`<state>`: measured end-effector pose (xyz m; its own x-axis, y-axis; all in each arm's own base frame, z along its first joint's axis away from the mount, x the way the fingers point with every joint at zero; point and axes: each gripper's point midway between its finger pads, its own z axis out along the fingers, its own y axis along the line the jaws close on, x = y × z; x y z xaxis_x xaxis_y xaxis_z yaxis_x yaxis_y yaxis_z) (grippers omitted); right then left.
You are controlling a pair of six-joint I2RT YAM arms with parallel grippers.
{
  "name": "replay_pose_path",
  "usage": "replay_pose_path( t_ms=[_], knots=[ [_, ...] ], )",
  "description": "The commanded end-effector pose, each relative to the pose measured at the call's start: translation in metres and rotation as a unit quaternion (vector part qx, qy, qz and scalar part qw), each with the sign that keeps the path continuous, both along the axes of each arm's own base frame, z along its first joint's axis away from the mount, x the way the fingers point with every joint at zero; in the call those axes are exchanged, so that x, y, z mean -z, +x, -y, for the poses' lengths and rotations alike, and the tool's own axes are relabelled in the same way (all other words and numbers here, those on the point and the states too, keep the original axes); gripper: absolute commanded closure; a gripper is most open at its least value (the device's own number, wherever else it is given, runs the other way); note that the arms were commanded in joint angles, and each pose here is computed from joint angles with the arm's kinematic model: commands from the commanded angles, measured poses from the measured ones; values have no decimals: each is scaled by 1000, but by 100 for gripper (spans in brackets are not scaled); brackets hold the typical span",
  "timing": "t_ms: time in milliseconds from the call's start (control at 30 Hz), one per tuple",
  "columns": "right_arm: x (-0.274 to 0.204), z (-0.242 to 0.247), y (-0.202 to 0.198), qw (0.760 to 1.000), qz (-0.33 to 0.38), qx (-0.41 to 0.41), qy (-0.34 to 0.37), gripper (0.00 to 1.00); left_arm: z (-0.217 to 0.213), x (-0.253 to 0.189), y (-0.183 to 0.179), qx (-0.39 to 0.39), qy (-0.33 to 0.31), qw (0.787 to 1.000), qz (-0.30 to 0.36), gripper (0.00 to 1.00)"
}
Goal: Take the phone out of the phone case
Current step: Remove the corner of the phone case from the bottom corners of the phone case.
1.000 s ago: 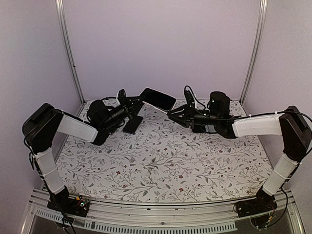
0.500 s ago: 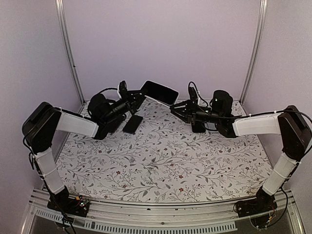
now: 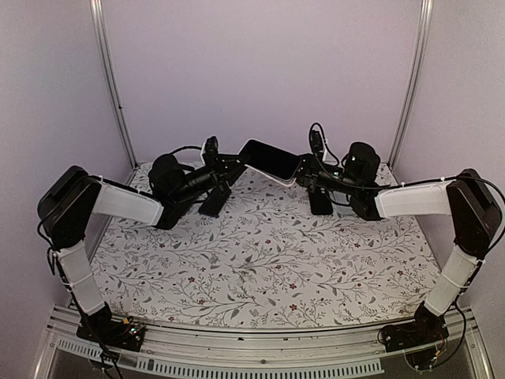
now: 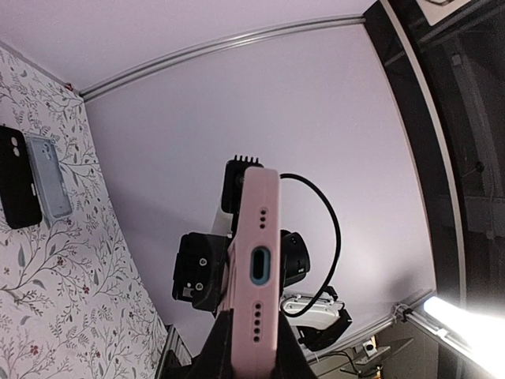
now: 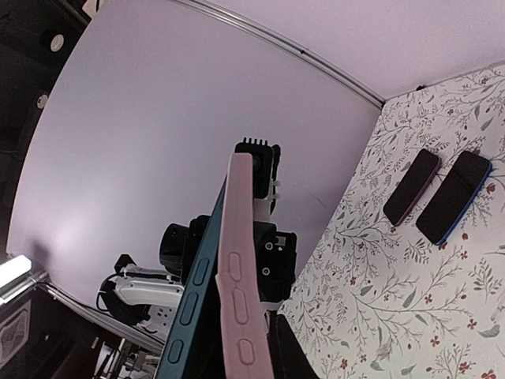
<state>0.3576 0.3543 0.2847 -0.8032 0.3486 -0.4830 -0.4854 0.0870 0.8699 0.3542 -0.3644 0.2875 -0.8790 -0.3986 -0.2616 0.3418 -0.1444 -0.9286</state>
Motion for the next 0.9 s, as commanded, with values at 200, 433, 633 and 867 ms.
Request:
replay_pose_path(
  t_ms=[200,433,633,867],
  knots=[
    [4,18,33,993,2,101,-58,100,12,58,-19,66,123,990,-35,79],
    [52,24,38,986,-41,120,-108,100,-4,110,4,23,251,965,-76,46],
    [75,31,48,974,-34,149,-168,100,-16,136,9,1,373,926,-47,33],
    [90,19,53,960,-43,156,-231,100,6,114,4,-12,484,873,56,26]
  ],
)
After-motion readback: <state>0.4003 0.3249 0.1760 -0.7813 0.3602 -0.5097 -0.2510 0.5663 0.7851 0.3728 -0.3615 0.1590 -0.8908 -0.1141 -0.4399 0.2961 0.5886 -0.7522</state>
